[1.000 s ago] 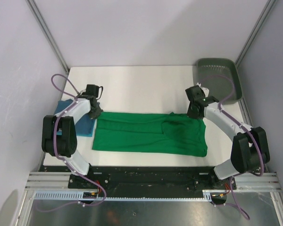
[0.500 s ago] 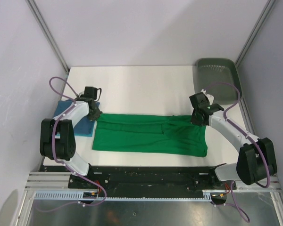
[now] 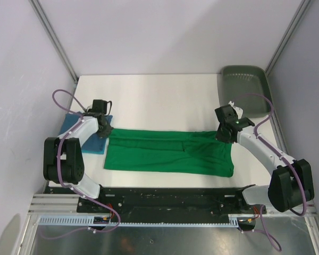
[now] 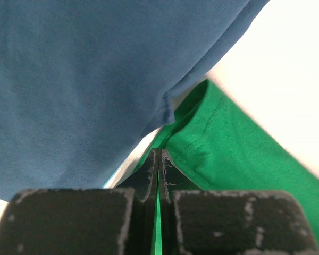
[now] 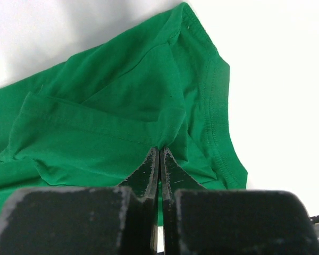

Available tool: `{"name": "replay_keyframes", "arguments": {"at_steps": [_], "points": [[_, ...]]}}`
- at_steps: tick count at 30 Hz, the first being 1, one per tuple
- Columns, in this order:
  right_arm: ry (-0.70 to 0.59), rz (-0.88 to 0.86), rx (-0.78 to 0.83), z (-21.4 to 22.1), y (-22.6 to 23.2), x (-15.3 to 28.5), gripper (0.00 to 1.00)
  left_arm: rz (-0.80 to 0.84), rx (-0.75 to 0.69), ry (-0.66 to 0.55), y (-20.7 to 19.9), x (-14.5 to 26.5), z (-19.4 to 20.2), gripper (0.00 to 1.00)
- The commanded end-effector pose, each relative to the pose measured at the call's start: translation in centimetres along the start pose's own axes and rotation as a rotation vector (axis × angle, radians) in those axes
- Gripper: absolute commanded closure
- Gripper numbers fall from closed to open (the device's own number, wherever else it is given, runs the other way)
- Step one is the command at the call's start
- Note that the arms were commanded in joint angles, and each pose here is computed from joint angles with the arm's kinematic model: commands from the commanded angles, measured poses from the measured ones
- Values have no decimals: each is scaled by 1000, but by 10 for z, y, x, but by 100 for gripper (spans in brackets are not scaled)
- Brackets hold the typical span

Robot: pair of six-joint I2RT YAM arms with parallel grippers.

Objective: Fold and stack the t-shirts
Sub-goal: Fold the other side of the tshirt into a rectangle

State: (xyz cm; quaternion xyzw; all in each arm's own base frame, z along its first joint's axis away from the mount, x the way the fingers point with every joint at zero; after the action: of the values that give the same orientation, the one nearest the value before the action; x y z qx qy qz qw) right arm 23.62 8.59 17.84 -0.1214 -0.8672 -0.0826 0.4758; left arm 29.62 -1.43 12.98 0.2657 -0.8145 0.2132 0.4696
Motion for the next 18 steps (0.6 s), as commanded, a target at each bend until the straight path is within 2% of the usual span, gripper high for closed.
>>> {"name": "replay_keyframes", "arguments": {"at_steps": [1, 18], "points": [[-36, 1, -19, -3, 0, 12, 100, 22, 24, -31, 3, 8, -4, 100], [-29, 33, -26, 6, -6, 17, 100, 29, 37, -33, 12, 14, 0, 100]]}}
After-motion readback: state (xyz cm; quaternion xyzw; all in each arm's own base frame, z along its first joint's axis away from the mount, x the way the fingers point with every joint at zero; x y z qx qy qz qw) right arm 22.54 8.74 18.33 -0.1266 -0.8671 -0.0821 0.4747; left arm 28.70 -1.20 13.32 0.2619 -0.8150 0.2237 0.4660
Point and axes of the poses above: each gripper's point midway between its finger pads, its own x axis back along the fingers, its own y axis along the line the jaws close on, z = x × y, the point moved 9 cm from there along x, back along the fingers, and after that the axes turned 4 degrees about x, right-handed, at the moved point
